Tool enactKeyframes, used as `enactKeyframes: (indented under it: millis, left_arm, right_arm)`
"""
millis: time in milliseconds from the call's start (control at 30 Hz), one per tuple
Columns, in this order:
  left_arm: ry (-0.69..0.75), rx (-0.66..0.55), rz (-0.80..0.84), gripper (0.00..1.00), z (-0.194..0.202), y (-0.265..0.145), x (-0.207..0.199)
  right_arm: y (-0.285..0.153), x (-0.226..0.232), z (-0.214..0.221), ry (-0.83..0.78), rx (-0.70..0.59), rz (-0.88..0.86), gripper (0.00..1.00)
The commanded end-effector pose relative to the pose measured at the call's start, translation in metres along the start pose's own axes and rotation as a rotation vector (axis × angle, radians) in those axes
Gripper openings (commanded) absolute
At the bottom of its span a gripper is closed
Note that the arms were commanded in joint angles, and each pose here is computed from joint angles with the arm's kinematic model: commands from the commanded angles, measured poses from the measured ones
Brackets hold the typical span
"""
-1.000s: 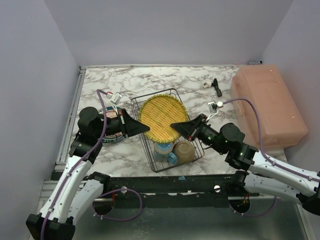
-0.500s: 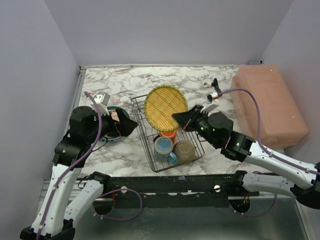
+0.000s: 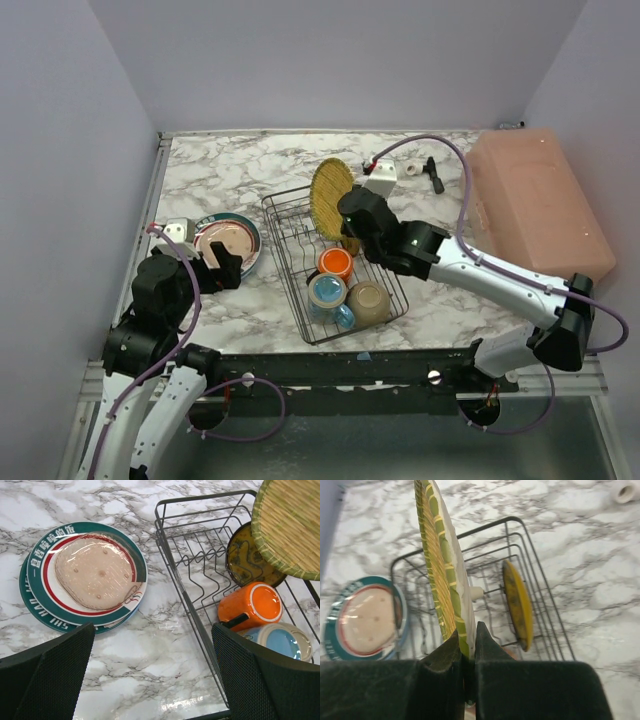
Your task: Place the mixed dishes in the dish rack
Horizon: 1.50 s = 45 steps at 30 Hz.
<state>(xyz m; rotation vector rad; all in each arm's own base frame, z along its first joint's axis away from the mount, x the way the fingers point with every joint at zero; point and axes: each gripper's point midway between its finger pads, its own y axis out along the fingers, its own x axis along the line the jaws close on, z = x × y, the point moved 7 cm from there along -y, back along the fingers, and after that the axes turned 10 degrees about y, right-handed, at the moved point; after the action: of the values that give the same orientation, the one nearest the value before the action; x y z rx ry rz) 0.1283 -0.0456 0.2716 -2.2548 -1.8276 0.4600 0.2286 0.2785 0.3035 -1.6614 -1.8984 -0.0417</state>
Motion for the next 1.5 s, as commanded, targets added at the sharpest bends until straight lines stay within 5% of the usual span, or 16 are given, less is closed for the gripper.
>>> enactKeyframes:
  millis: [0,600,800,1033,1267,1467]
  left_arm:
    - [0.021,-0.078,-0.049,0.99,-0.008,-0.002,0.006]
    - [0.034,-0.046,-0.025,0.99,-0.006,0.008,0.003]
    - [0.036,-0.035,-0.023,0.98,-0.006,0.01,0.003]
    - [0.037,-0.016,-0.027,0.98,-0.004,0.014,0.003]
    - [0.042,0.027,-0.029,0.98,-0.002,0.022,0.002]
    - [0.044,0.055,-0.029,0.98,-0.001,0.028,0.002]
  right_arm:
    - [0.008,-0.013,-0.014,-0.185,-0.112,0.176,0.0]
    - [0.059,-0.017,0.032,-0.452,-0.107,0.297,0.0]
    - [0.063,-0.017,0.045,-0.449,-0.041,0.27,0.51]
    - [0.056,-0.022,0.048,-0.426,-0.018,0.246,0.68]
    - [0.049,-0.024,0.042,-0.403,-0.043,0.202,0.75]
    - [0.066,-0.029,0.051,-0.372,-0.048,0.191,0.54]
